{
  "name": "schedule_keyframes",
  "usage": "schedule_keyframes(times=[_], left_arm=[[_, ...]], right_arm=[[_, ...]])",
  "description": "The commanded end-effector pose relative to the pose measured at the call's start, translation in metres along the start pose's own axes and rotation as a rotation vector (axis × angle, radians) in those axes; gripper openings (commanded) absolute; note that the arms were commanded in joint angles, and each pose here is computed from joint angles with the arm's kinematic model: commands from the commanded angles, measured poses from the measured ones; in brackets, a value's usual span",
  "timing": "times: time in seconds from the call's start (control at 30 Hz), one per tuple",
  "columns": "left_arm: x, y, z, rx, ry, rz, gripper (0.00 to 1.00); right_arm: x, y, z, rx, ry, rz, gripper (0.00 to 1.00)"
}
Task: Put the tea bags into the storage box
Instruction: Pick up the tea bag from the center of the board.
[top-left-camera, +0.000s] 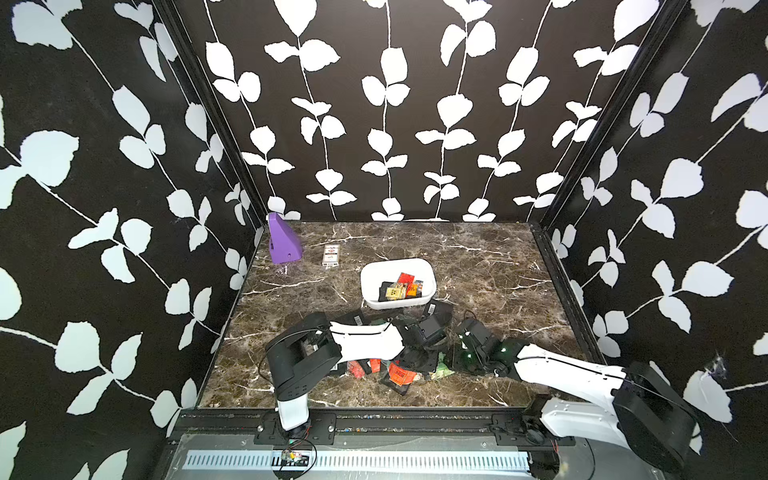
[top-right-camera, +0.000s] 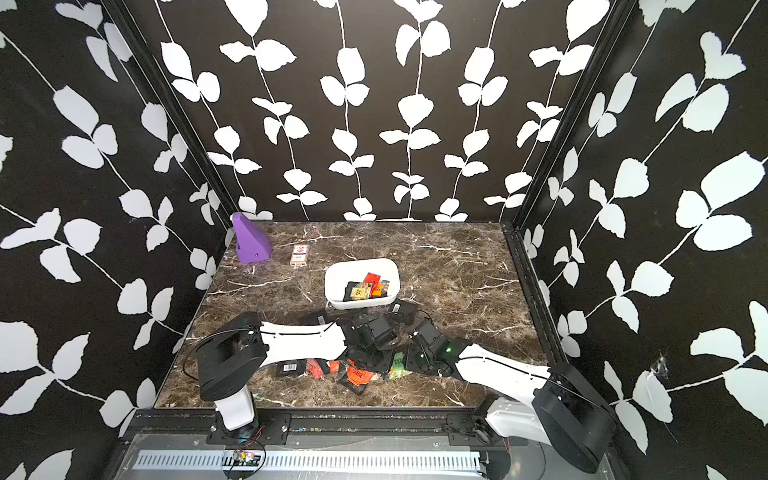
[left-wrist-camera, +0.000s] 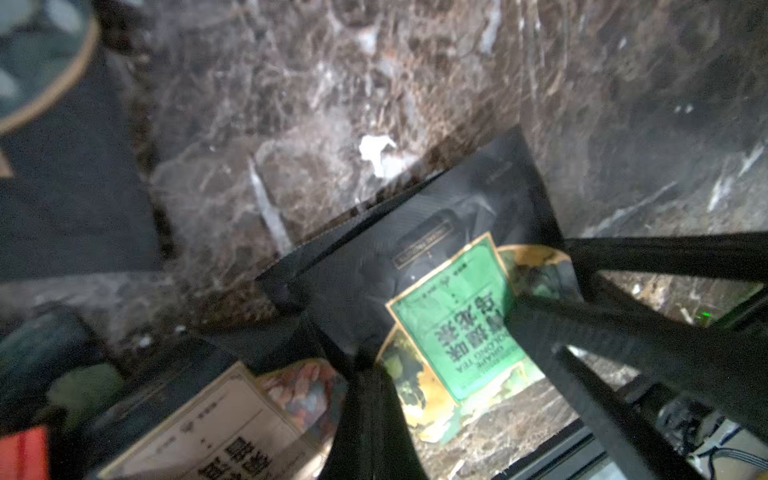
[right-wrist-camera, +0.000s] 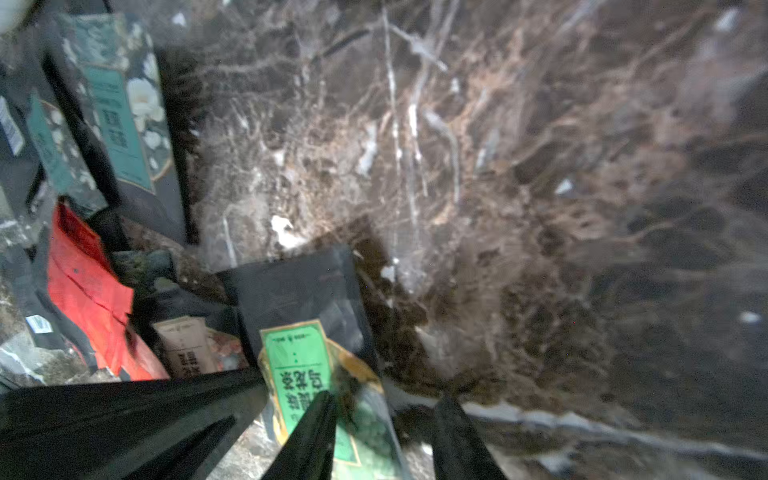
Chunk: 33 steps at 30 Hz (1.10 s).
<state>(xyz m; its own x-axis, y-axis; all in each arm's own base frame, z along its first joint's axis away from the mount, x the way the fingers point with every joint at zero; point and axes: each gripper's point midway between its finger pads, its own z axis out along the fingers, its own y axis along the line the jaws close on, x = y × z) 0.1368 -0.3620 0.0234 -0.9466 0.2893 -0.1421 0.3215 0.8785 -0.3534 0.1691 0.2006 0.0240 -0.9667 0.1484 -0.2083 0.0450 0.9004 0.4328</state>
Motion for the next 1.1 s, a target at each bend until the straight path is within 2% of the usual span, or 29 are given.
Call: schedule_keyframes(times=[0.0,0.4,0.67,0.8,0.87,1.07], left_arm=[[0.001,-0.001,0.002,-0.01,0.006,0.01,0.0],[-0.001,-0.002,0.0,-0.005,-0.005,0.012,0.0],[-0.019,-0.02,-0.02,0.03,-0.075,0.054,0.0],[-0.04,-0.042,-0.042,0.081,-0.147,0.087,0.01],[-0.051,-0.048,-0.057,0.1,-0.195,0.091,0.05],[-0.069,-0.029,-0.095,0.043,-0.319,0.089,0.07]], right_arm=[[0.005,-0.004,0.005,-0.004,0.002,0.015,0.36],[0.0,0.0,-0.001,-0.019,-0.024,0.018,0.0],[-0.015,0.001,-0.027,0.041,-0.088,-0.032,0.0],[-0.032,-0.008,-0.062,0.131,-0.183,-0.067,0.0],[-0.04,-0.01,-0.082,0.159,-0.233,-0.087,0.0],[-0.065,-0.002,-0.137,0.198,-0.357,-0.14,0.0]])
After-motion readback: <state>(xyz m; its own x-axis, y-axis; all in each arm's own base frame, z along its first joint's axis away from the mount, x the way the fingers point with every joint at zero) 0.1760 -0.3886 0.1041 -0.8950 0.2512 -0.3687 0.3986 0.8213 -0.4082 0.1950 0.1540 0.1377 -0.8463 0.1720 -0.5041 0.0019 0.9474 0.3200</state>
